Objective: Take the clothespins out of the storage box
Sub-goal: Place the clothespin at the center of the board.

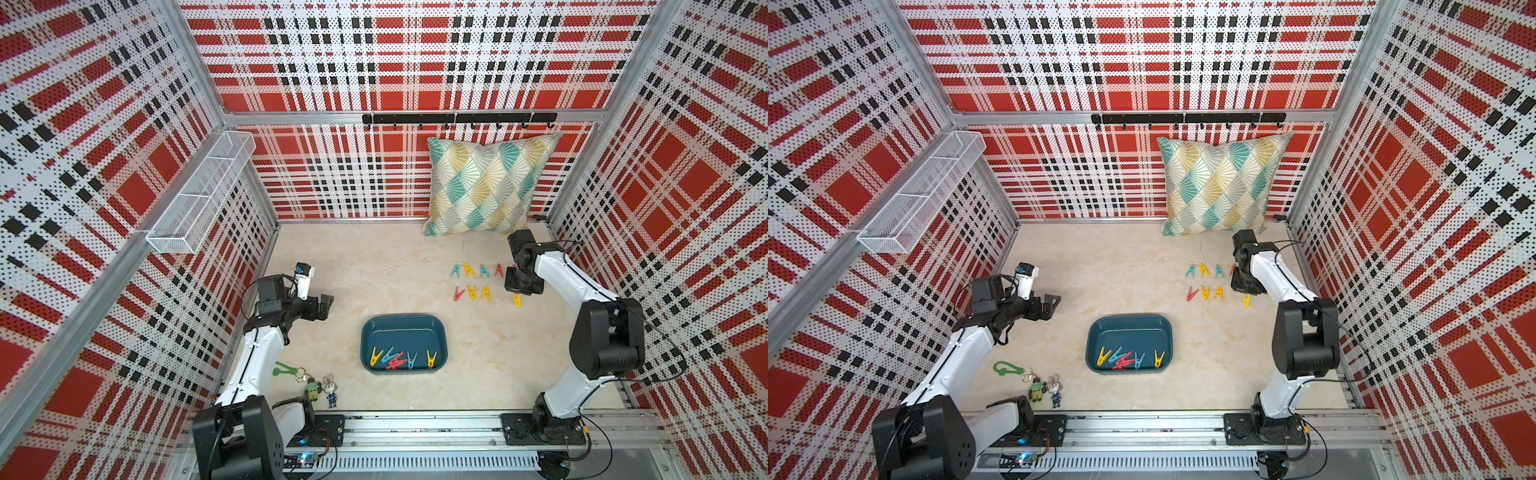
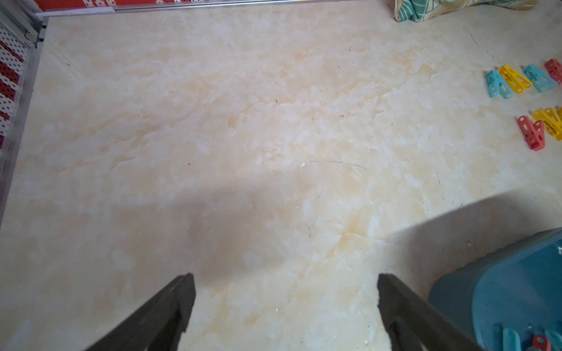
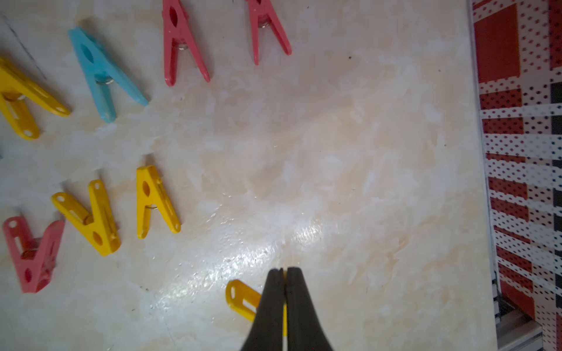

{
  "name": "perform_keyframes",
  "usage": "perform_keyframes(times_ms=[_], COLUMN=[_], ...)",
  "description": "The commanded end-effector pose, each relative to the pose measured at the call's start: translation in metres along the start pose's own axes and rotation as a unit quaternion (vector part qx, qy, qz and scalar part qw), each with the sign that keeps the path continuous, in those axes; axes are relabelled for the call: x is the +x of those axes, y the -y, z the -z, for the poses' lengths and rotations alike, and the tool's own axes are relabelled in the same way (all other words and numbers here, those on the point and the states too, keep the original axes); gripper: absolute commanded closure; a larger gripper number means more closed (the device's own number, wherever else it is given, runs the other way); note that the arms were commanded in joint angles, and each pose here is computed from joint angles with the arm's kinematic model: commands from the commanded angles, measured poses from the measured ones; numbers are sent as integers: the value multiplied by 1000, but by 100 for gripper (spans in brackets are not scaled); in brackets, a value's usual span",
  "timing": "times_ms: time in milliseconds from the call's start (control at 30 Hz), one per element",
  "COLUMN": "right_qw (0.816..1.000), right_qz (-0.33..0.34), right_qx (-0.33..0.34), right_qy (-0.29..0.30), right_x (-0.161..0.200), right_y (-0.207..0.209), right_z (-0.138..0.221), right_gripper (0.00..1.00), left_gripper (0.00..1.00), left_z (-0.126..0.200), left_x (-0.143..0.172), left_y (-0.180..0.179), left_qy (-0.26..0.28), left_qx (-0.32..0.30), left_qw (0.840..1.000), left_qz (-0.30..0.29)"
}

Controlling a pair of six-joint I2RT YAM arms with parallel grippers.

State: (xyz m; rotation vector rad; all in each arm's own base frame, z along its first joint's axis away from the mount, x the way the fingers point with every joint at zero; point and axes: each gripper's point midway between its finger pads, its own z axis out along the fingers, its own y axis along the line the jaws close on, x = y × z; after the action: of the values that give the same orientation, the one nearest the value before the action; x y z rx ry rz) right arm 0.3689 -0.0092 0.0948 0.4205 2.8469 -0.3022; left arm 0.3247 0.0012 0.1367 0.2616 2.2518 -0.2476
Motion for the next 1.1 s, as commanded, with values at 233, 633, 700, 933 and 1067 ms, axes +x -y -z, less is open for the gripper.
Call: perform_keyframes(times_ms=[233, 633, 700, 933, 1067], right_qw=[998, 999, 999, 999, 999], right_qz=[25, 17, 15, 4, -1], right_qx=[-51, -24, -18, 0, 0], right_qy=[-9, -33, -38, -40, -41], right_x=[-32, -36, -35, -38, -41], right_y=[-38, -42, -40, -34, -34], right_z=[-28, -58, -62, -71, -75], right_gripper=[100, 100, 100, 100, 100], left_gripper=[1, 1, 1, 1, 1], left_z=[4, 5, 5, 5, 5], left_x=[-18, -18, -18, -19, -19], left_y=[-3, -3, -3, -3, -3], left_qy=[23, 24, 23, 24, 24], left_qx=[-7, -8, -8, -9, -9], left_qw=[1000, 1000, 1000, 1000, 1000], left_qz=[-13, -13, -13, -13, -14])
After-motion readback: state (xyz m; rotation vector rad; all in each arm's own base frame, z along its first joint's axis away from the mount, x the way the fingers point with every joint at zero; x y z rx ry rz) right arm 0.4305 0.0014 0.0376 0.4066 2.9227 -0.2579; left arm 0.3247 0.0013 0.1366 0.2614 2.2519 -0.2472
